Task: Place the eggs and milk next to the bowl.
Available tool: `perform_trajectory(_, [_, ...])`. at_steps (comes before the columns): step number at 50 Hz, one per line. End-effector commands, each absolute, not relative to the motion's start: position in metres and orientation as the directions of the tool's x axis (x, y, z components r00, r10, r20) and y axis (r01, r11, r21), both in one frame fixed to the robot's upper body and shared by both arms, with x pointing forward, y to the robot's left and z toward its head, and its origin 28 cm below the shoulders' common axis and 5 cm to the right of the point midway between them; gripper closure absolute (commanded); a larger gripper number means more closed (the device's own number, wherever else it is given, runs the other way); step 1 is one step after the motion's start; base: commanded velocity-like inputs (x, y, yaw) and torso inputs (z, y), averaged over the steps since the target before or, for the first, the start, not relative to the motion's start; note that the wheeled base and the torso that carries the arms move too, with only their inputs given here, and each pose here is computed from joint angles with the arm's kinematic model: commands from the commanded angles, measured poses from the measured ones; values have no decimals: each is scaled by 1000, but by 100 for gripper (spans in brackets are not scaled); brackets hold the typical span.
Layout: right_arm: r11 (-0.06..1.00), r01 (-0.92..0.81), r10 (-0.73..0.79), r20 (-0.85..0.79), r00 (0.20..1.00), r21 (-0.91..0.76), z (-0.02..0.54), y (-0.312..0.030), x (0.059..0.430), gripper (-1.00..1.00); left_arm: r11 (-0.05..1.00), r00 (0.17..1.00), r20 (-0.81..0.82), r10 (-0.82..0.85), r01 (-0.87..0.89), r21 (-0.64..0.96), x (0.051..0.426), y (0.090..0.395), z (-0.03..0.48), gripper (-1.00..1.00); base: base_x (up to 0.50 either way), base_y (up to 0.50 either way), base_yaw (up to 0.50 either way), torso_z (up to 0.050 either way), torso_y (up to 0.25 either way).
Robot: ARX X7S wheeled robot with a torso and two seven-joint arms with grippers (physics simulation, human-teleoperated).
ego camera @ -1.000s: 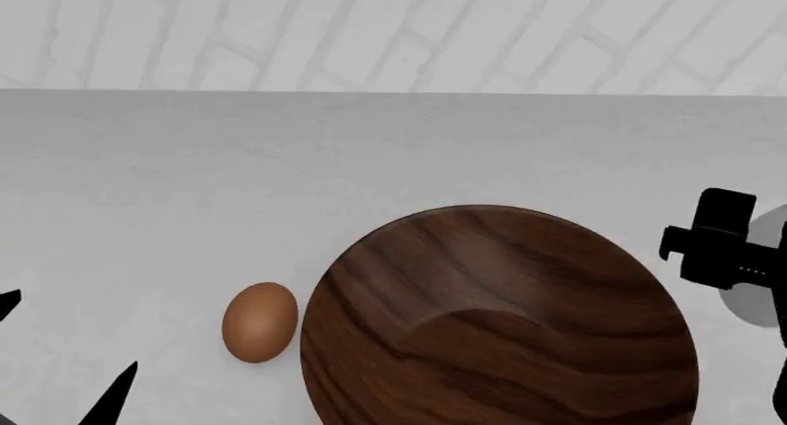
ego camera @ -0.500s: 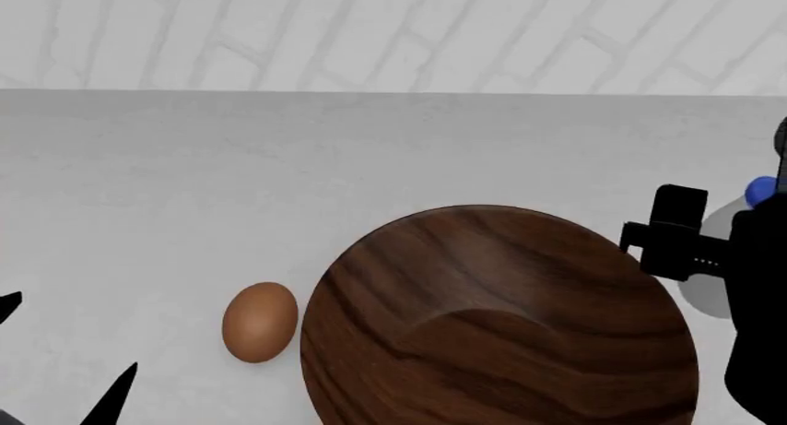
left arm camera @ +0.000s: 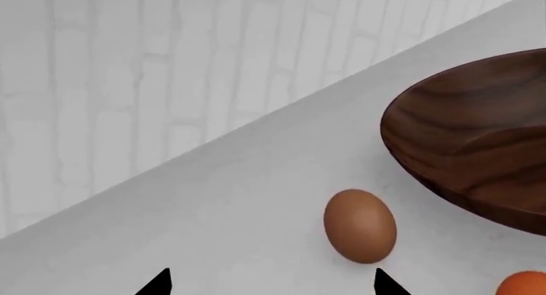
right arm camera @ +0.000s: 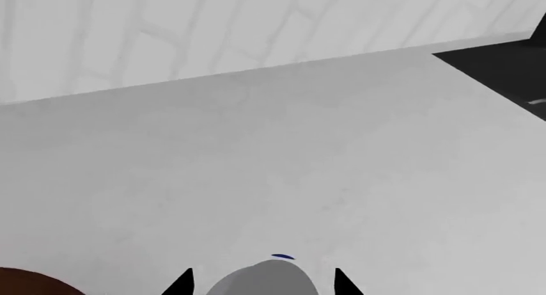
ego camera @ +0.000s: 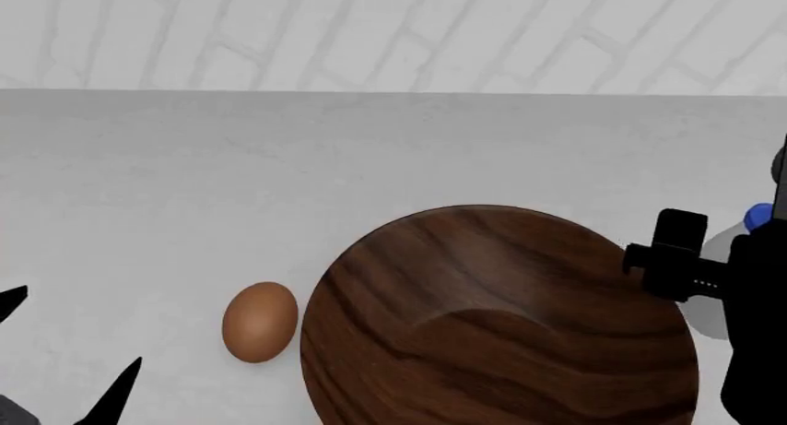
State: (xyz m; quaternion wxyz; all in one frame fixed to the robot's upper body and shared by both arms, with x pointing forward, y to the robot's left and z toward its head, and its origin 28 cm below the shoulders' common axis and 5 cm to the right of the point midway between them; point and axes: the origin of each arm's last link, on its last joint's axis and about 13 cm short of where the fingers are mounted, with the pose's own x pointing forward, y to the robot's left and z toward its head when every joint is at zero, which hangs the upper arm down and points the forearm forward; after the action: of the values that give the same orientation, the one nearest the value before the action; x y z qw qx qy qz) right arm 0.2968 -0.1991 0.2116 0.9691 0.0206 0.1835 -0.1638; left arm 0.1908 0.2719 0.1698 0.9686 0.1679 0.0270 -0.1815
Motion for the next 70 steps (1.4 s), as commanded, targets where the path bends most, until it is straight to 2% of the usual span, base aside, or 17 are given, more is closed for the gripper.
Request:
perform_trajectory(1, [941, 338, -326, -360, 874, -31, 206, -205, 296, 100, 875, 931, -116, -345, 364, 319, 195, 271, 172, -100, 0, 0, 0, 0, 0])
perform_trajectory(55, [941, 337, -303, -404, 863, 15, 182, -207, 299, 100, 870, 929, -124, -350, 371, 325, 195, 271, 176, -100, 0, 0, 0, 0, 0])
perform_trajectory(56, [941, 337, -303, -404, 863, 16, 182, -207, 299, -100, 870, 929, -123, -350, 370, 326, 195, 271, 176, -100, 0, 0, 0, 0, 0])
perform_trajectory(70, [944, 329, -293, -397, 870, 22, 185, -208, 297, -100, 867, 926, -125, -356, 377, 326, 196, 269, 177, -100, 0, 0, 0, 0, 0])
